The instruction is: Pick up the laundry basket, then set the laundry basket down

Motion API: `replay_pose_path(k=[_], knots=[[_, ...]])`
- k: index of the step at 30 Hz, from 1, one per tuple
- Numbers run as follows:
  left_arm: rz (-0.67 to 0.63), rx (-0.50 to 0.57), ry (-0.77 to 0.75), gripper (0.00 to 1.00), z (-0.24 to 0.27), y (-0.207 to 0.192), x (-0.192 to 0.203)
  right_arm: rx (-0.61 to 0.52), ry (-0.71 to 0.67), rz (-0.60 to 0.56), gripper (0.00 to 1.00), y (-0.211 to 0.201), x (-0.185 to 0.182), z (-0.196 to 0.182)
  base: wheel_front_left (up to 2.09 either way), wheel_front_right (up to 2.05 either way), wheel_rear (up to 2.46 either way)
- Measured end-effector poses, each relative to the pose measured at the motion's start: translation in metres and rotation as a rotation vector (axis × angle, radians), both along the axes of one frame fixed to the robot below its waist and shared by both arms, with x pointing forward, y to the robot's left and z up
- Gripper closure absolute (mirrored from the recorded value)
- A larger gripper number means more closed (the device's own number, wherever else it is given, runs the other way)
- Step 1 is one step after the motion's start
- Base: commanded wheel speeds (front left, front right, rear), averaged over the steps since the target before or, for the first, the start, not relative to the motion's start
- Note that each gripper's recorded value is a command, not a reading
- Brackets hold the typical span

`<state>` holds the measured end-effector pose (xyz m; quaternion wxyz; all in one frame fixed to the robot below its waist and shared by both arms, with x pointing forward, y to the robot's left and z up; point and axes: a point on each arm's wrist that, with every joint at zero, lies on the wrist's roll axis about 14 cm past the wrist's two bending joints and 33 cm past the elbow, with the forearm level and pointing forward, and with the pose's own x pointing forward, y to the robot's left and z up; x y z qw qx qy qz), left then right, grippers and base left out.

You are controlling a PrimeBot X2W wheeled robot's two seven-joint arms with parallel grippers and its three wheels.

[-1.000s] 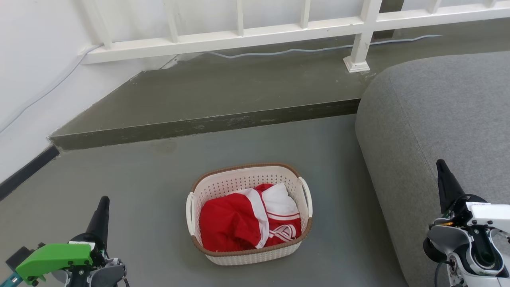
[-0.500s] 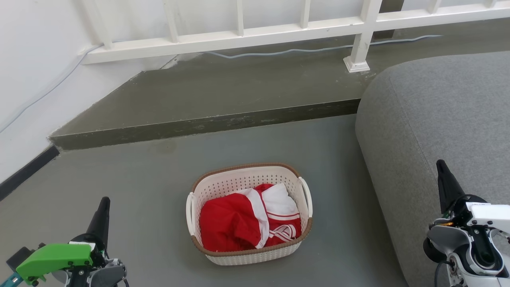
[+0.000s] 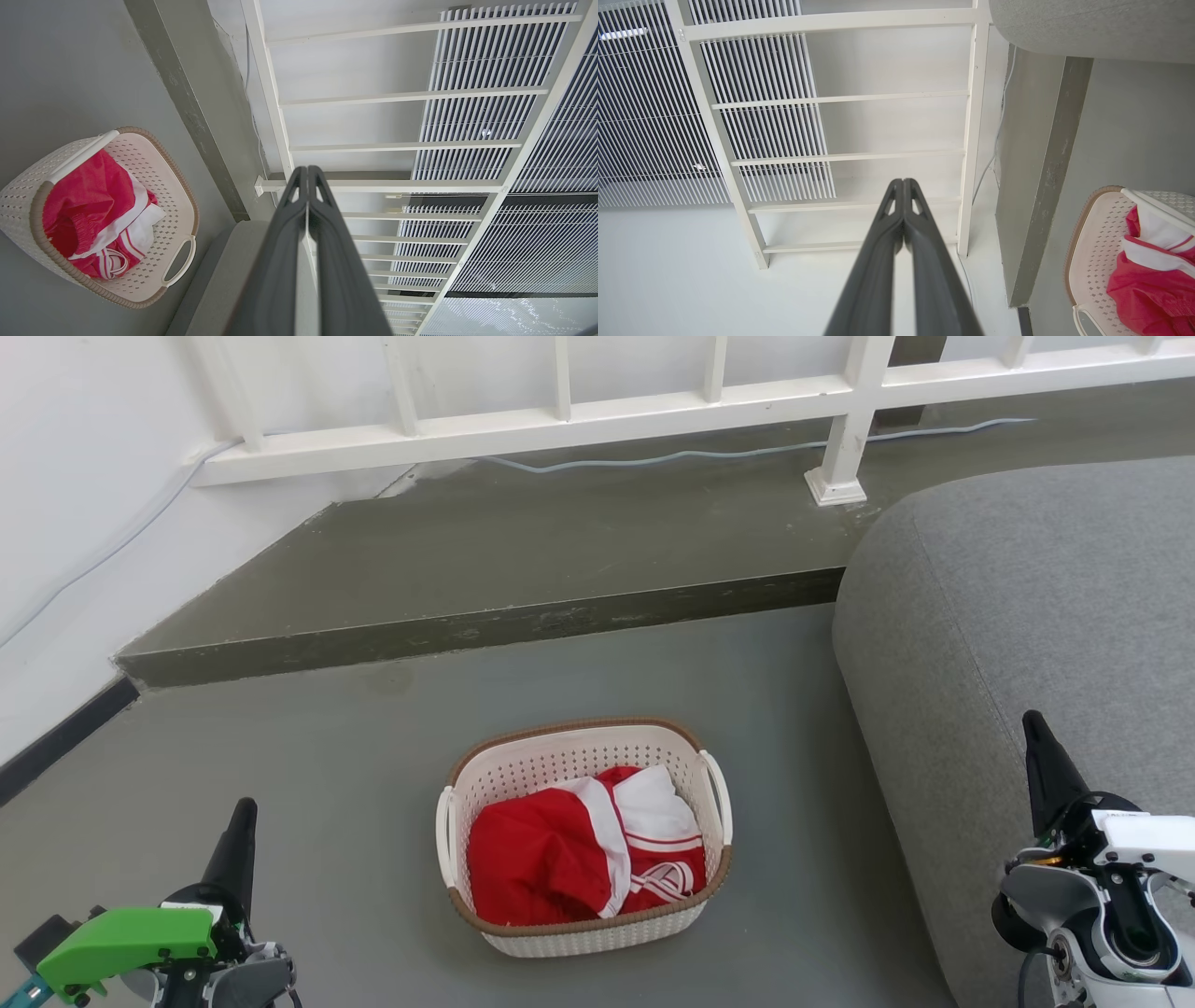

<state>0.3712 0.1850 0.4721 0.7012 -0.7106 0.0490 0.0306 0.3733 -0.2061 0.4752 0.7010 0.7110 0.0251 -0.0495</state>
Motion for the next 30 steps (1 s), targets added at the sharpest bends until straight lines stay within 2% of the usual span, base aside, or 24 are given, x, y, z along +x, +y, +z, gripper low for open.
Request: replay_pose_path(k=[30], knots=[[0.003, 0.000, 0.002, 1.00, -0.0005, 0.0010, 0.0002, 0.002, 0.002, 0.003, 1.00, 0.0002, -0.0001, -0.0006, 0.00, 0.00, 0.00]])
